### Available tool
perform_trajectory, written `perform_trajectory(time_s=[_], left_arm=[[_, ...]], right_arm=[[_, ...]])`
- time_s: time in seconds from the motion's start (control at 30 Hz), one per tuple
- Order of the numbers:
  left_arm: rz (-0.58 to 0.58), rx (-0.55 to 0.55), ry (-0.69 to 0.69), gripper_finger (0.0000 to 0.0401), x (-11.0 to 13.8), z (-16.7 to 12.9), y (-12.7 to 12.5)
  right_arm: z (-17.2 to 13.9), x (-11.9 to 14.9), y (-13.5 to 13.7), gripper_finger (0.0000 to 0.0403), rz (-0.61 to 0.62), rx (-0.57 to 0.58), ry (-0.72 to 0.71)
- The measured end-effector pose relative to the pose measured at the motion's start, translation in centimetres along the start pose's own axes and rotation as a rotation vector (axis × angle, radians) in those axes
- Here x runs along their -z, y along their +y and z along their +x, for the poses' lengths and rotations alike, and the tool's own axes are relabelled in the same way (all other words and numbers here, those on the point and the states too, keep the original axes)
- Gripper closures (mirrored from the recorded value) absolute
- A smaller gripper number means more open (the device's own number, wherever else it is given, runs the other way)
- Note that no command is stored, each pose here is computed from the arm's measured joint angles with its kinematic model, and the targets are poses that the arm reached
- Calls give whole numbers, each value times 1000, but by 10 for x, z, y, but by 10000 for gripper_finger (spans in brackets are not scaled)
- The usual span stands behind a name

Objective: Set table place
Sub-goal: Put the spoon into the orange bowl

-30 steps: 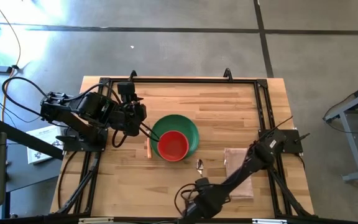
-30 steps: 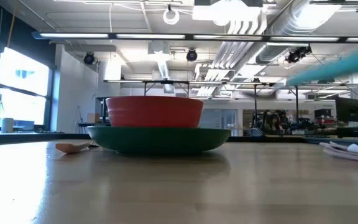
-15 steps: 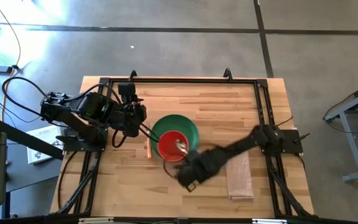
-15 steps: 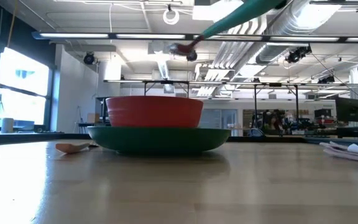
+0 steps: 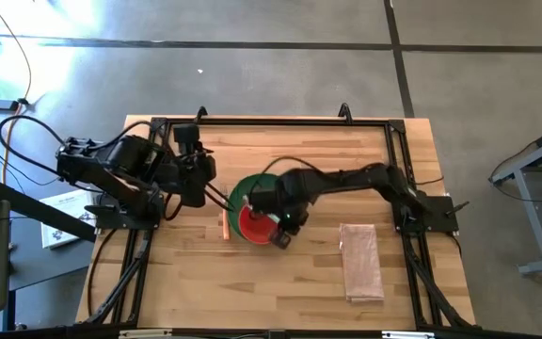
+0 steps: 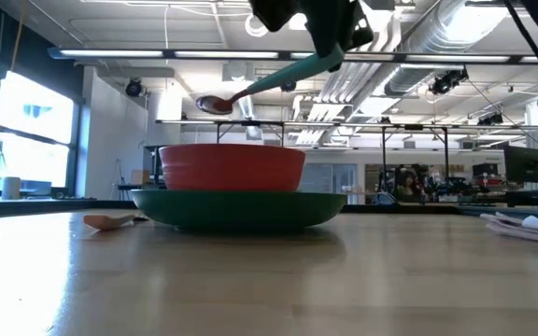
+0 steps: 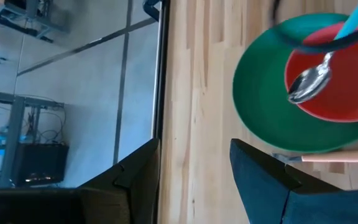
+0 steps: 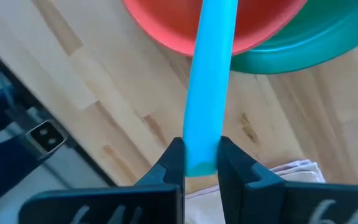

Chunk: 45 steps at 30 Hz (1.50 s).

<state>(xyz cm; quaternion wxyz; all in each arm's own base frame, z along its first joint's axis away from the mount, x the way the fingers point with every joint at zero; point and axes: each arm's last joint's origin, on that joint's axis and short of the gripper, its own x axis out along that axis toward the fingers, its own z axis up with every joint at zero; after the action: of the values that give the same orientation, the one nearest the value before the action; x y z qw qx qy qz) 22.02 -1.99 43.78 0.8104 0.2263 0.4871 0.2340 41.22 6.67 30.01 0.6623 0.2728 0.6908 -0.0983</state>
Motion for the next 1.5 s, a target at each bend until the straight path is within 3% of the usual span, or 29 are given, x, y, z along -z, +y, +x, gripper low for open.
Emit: perform_trajectory(time_s=[0.2,0.67,1.33,1.5], left_arm=[[-27,-1,-15,217,5,-5,4],[-40,-26,-17,217,5,-5,5],[-36,-25,-16,217,5,-5,5],[-30,-25,-16,217,5,-5,5]], right_arm=[[0,-1,-1,378,-49,-69,52],[44,-4,18,378,-78,-22,150],[41,-15,6,378,-15,-25,144],[35,-11,7,378,-9,-93,180]])
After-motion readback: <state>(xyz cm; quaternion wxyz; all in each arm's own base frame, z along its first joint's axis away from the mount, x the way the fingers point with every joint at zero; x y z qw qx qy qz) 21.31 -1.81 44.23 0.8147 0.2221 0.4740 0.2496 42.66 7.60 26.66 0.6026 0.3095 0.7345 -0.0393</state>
